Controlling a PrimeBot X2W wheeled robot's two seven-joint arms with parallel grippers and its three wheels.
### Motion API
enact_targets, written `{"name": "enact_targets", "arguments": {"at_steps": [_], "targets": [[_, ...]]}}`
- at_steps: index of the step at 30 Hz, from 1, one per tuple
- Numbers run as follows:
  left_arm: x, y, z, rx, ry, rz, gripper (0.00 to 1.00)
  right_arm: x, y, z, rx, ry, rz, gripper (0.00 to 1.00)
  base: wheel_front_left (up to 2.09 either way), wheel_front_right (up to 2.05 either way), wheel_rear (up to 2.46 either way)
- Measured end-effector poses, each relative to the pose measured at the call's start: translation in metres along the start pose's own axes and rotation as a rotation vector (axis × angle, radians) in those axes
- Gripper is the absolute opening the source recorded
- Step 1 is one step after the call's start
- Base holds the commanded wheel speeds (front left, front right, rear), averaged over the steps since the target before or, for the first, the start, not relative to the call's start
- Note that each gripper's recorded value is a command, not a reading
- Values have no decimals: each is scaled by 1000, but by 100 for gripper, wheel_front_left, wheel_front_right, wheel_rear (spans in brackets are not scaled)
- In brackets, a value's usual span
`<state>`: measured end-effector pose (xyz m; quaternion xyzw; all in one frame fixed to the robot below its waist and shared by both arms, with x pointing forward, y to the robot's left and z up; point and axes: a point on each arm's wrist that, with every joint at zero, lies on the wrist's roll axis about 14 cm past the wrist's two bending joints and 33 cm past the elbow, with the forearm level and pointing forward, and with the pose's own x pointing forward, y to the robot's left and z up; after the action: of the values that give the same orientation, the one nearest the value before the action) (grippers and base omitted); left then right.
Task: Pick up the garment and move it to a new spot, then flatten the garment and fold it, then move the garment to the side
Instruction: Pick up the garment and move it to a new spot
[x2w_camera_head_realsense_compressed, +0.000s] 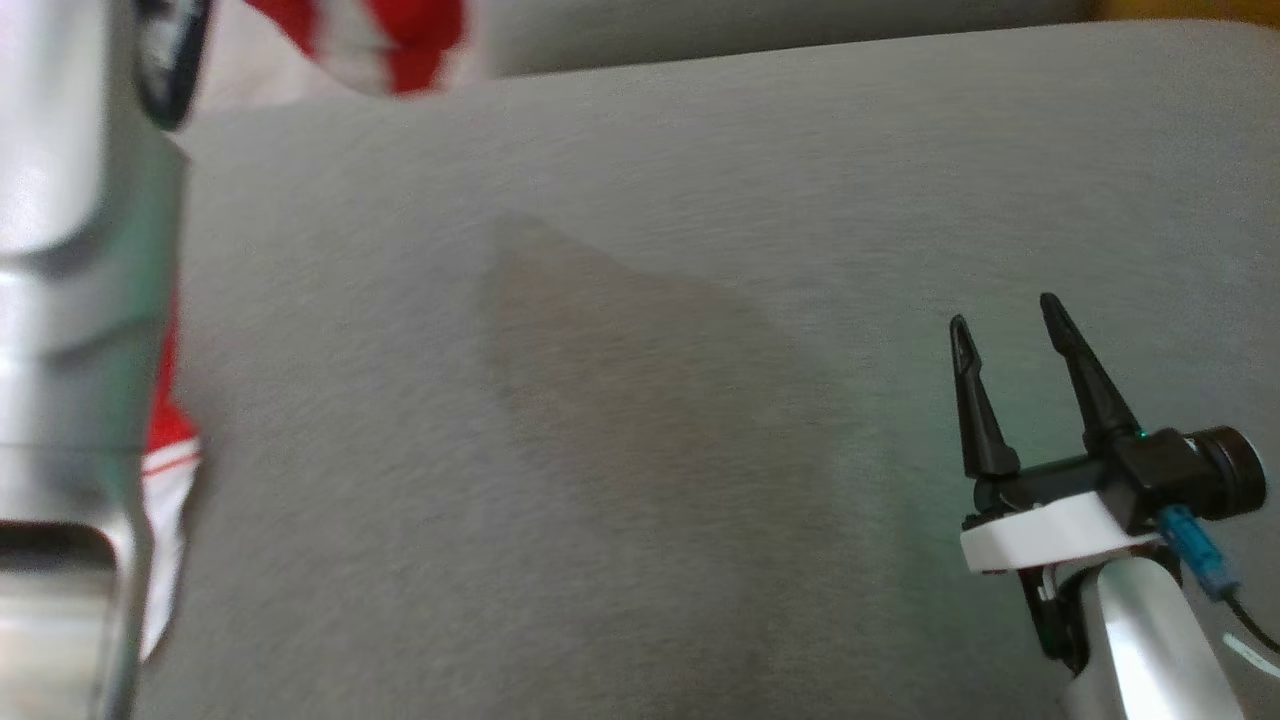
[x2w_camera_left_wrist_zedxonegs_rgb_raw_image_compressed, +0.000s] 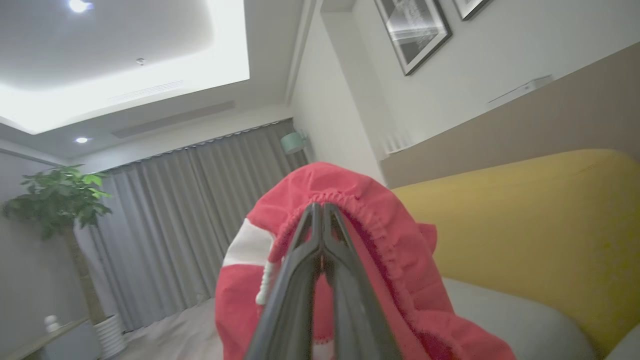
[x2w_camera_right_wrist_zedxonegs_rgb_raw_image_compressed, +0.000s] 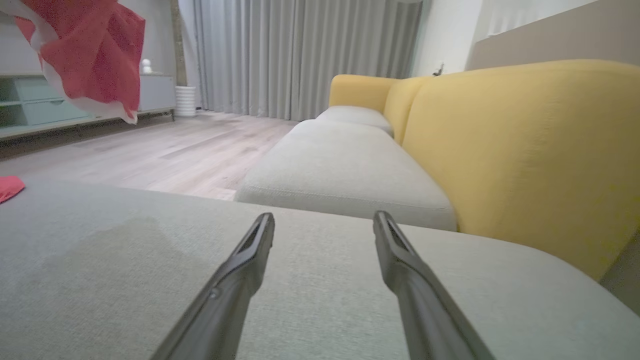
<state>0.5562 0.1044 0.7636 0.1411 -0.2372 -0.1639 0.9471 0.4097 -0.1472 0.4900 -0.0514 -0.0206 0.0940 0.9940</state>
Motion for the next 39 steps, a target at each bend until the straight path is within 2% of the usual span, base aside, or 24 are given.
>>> {"name": "enact_targets", "arguments": {"at_steps": [5, 10, 13, 17, 18, 19, 22, 26, 31, 35, 39], "targets": [[15, -92, 22, -134, -56, -187, 0, -29, -36, 23, 14, -55, -126, 100, 0, 0, 0], [11, -183, 17, -329, -32, -342, 0, -62, -64, 29, 10, -63, -232, 100, 0, 0, 0], [-7, -232, -14, -430, 57, -405, 0, -76, -76, 28, 21, -55, -283, 100, 0, 0, 0], [-56, -272, -105, -522, 288, -398, 0, -82, -84, 17, 37, -20, -315, 100, 0, 0, 0], [-74, -280, -129, -548, 356, -389, 80, -81, -83, 12, 42, -5, -314, 100, 0, 0, 0], [-92, -285, -150, -570, 413, -376, 100, -80, -82, 7, 49, 9, -311, 100, 0, 0, 0], [-143, -292, -189, -607, 538, -337, 100, -77, -76, -6, 63, 45, -296, 100, 0, 0, 0], [-183, -283, -202, -607, 601, -260, 100, -68, -63, -10, 103, 47, -256, 100, 0, 0, 0], [-208, -230, -178, -606, 524, -52, 100, -64, -37, -17, 140, 61, -185, 100, 0, 0, 0], [-254, -205, -160, -587, 522, 65, 100, -66, -19, -16, 182, 53, -141, 100, 0, 0, 0], [-276, -171, -136, -556, 468, 198, 100, -74, -9, -13, 184, 45, -113, 100, 0, 0, 0]]}}
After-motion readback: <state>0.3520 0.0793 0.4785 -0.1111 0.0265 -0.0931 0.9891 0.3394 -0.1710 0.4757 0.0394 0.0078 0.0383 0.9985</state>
